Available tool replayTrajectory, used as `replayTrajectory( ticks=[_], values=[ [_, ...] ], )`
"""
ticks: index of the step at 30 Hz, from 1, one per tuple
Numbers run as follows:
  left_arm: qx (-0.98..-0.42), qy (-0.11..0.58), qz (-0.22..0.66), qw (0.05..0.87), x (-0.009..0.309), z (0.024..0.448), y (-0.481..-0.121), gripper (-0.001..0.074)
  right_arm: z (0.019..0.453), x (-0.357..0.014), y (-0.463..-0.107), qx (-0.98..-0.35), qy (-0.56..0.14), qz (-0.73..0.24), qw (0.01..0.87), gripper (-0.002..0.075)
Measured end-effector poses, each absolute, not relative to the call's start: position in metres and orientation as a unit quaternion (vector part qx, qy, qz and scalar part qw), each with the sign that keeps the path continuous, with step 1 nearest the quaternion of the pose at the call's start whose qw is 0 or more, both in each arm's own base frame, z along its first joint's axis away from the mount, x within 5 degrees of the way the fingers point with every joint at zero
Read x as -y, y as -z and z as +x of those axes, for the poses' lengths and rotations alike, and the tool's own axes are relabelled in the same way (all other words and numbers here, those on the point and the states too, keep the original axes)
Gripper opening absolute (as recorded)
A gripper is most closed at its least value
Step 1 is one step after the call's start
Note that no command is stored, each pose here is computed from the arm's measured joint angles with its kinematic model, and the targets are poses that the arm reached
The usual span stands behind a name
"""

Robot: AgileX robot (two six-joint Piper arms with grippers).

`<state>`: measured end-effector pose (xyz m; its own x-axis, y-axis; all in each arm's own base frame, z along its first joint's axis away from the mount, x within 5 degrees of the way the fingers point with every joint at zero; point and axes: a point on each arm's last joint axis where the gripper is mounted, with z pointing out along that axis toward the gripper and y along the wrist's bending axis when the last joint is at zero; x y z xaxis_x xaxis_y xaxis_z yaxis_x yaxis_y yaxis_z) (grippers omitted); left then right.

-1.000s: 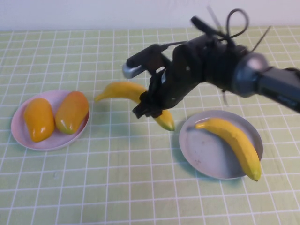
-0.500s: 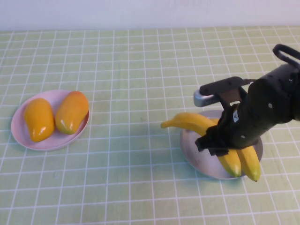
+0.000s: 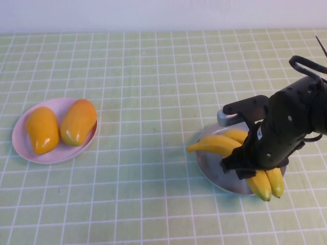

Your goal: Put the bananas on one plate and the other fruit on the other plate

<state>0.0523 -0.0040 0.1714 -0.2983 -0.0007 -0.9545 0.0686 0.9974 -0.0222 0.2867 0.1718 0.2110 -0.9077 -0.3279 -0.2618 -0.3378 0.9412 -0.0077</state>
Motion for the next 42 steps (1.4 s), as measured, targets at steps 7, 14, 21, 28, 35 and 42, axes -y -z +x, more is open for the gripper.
replayTrajectory(
  ticks=[7,14,21,28,35,42],
  values=[
    [-0.805,0.029,0.021,0.592,0.004,0.052,-0.171,0.0004,0.287,-0.172,-0.211,-0.977,-0.019,-0.167,0.13,0.0434],
    [-0.805,0.029,0.021,0.592,0.004,0.052,-0.171,0.0004,0.278,-0.168,-0.231,-0.979,-0.032,-0.143,0.141,0.0403],
    [-0.805,0.029,0.021,0.592,0.004,0.052,-0.171,0.0004,0.248,-0.167,-0.273,-0.972,-0.048,-0.161,0.165,0.0071],
    [-0.805,0.029,0.021,0.592,0.004,0.052,-0.171,0.0004,0.211,-0.144,-0.304,-0.963,-0.055,-0.193,0.179,-0.0006],
    [-0.805,0.029,0.021,0.592,0.004,0.052,-0.171,0.0004,0.163,-0.115,-0.319,-0.959,-0.072,-0.213,0.171,-0.0014],
    [-0.805,0.029,0.021,0.592,0.004,0.052,-0.171,0.0004,0.149,-0.106,-0.32,-0.931,-0.076,-0.284,0.215,-0.0015]
  ],
)
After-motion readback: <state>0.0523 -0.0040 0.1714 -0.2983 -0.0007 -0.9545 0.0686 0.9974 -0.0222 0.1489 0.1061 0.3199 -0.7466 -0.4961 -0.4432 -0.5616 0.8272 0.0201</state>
